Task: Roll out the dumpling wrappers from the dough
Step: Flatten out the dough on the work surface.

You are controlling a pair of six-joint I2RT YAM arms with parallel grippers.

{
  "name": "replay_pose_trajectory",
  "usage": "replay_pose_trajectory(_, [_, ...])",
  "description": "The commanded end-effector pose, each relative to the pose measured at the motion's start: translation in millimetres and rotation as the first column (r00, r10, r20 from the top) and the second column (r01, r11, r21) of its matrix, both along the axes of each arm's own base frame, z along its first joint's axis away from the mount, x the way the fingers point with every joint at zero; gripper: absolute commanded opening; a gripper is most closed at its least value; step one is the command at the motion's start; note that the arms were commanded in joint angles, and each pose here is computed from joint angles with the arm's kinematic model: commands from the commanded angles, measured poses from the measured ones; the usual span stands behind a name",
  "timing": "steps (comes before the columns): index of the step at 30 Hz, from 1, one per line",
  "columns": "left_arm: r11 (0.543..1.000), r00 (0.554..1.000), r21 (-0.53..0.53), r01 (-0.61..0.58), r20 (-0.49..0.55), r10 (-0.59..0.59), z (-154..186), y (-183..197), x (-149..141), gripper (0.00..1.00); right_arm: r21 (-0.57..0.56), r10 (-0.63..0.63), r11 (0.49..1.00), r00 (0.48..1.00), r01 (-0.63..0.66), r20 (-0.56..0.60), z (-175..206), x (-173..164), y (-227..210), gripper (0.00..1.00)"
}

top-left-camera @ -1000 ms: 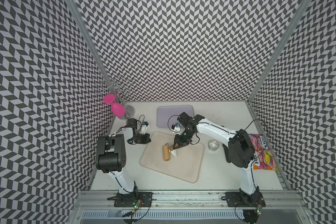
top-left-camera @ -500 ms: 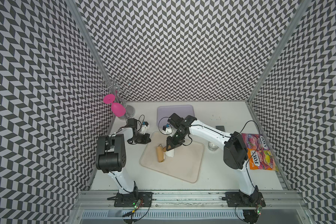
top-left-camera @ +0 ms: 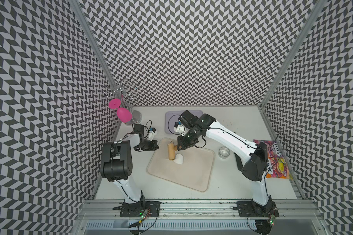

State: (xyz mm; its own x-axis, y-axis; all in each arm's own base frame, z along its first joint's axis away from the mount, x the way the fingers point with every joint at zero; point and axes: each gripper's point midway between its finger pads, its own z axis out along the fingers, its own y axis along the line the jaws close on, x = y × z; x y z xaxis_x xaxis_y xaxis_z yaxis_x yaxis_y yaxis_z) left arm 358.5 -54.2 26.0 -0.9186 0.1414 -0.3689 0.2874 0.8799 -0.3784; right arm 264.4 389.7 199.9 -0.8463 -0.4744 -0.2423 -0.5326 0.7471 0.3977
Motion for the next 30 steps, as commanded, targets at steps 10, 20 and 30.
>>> replay_pose_trajectory(10, [1.000,0.997,-0.010,-0.004,-0.082,0.003,-11.5,-5.1,-19.5,0.00,-0.131,-0.055,0.990,0.998,0.060,0.042,-8.5,-3.8,-14.8,0.00])
replay_pose_trajectory(20, [1.000,0.997,-0.011,-0.003,-0.081,0.002,-11.5,-5.3,-19.5,0.00,-0.225,-0.044,0.973,0.999,0.044,0.006,-51.1,-0.9,-14.2,0.00])
replay_pose_trajectory(30, [1.000,0.996,-0.016,-0.003,-0.085,0.001,-11.9,-6.0,-20.3,0.00,-0.323,-0.054,0.946,0.998,0.040,-0.033,-92.7,-3.0,-27.1,0.00])
